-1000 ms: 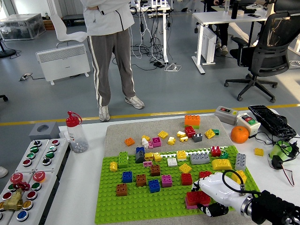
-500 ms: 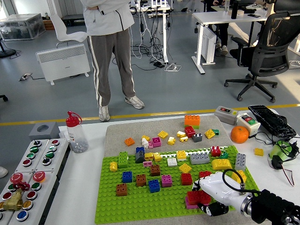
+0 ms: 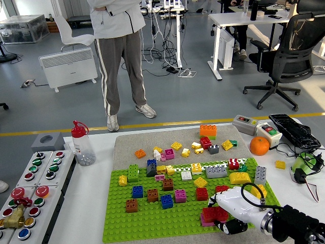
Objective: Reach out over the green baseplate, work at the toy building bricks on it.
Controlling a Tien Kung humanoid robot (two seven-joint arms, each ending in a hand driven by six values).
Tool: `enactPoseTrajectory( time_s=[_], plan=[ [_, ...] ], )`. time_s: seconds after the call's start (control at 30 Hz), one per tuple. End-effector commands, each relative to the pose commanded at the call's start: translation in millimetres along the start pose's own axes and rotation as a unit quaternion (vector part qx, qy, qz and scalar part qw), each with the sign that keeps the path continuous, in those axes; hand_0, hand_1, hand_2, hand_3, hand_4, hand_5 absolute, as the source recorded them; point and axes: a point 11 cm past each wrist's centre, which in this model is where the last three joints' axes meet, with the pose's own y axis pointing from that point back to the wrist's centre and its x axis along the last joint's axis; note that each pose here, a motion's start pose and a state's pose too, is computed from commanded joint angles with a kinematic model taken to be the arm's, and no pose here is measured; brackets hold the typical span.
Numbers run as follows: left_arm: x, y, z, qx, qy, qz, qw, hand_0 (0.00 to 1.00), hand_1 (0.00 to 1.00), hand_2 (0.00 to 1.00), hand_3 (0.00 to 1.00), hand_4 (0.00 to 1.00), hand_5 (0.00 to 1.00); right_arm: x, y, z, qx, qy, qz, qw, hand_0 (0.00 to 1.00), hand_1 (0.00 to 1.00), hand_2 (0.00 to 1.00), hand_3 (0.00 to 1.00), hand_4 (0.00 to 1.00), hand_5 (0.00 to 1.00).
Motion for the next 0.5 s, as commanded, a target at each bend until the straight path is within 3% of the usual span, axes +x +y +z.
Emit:
enactPoseTrajectory(
  time_s=[0.5],
  plan=[
    [0.0,0.0,-0.1,0.0,-0.001,0.0,1.0,0.663,0.612,0.569,0.455,0.237,0.998,1.2,0.1,-0.7,0.002,-0.003,0.003,1.0,0.443,0.591,0.749,0.777,0.661,0.245]
  ],
)
